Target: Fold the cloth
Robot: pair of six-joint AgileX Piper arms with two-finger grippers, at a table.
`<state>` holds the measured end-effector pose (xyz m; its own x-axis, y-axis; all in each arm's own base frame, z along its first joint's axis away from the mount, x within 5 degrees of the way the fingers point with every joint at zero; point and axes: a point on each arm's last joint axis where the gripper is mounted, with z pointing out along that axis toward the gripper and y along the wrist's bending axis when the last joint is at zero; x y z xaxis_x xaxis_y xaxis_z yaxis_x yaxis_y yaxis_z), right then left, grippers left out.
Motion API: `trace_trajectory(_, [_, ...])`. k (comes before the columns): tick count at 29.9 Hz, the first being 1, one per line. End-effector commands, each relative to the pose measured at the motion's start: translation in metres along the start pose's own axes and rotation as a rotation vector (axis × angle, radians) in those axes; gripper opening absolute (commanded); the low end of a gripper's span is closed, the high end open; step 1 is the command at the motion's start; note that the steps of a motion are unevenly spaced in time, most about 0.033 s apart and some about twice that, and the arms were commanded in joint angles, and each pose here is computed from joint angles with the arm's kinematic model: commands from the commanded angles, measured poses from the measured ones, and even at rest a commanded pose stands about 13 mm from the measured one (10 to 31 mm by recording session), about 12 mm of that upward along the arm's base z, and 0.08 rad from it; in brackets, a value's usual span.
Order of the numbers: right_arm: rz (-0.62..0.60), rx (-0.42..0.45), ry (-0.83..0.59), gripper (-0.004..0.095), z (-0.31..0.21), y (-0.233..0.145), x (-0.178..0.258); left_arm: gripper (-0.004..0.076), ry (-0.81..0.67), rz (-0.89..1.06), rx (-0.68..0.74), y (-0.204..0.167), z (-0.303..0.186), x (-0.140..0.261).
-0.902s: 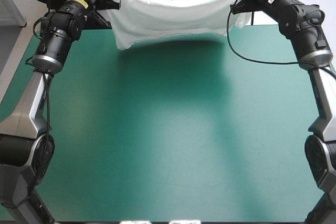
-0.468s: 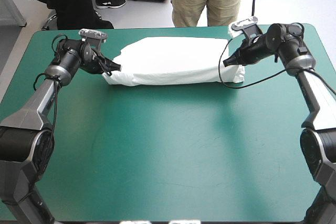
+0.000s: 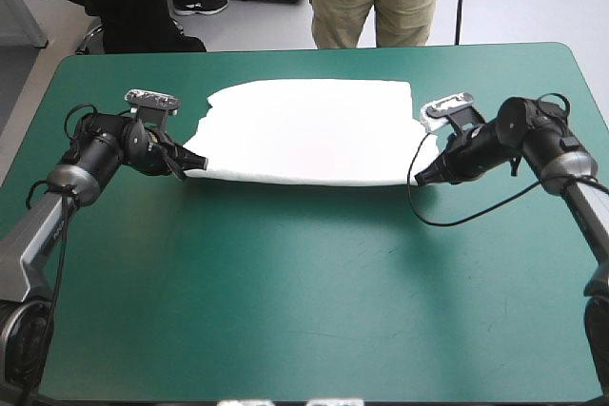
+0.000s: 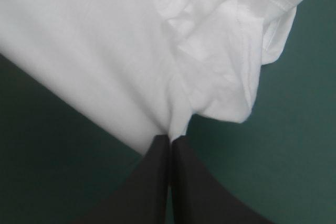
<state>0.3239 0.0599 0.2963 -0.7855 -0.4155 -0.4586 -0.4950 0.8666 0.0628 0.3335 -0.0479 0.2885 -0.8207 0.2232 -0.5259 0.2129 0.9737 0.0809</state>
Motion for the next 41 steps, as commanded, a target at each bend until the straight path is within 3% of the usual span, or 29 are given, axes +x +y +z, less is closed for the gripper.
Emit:
trace_trajectory(1, [-0.014,0.017,-0.017,-0.0017,-0.020,0.008,0.018,-0.0017,-0.042,-0.006,-0.007,0.001,-0.025,0.011])
trace_trajectory(9, [0.006,0.020,0.131,-0.0017,-0.016,0.020,0.071,-0.0017,0.085,0.023,0.006,-0.005,-0.025,0.066])
trace_trajectory(16, [0.045,-0.121,0.160,-0.0017,-0.010,0.040,0.096,-0.0017,0.192,0.030,0.117,-0.016,-0.028,0.095])
trace_trajectory(25, [0.071,-0.144,0.221,-0.0016,0.003,0.047,0.123,-0.0015,0.261,0.053,0.139,-0.020,-0.029,0.119])
trace_trajectory(27, [0.071,-0.143,0.217,0.0011,0.002,0.048,0.125,0.0015,0.280,0.091,0.160,-0.021,-0.029,0.121])
trace_trajectory(29, [0.071,-0.136,0.202,0.0116,-0.002,0.048,0.124,0.0090,0.292,0.088,0.190,-0.024,-0.030,0.123])
trace_trajectory(33, [0.096,-0.103,0.147,0.0379,-0.020,0.051,0.124,0.0331,0.258,0.085,0.212,-0.026,-0.039,0.122])
trace_trajectory(35, [0.099,-0.041,0.103,0.0473,-0.038,0.052,0.124,0.0407,0.206,0.079,0.207,-0.026,-0.050,0.122])
trace_trajectory(41, [0.169,0.235,-0.211,0.0500,-0.101,0.044,0.107,0.0416,-0.195,-0.015,0.169,-0.022,-0.101,0.095])
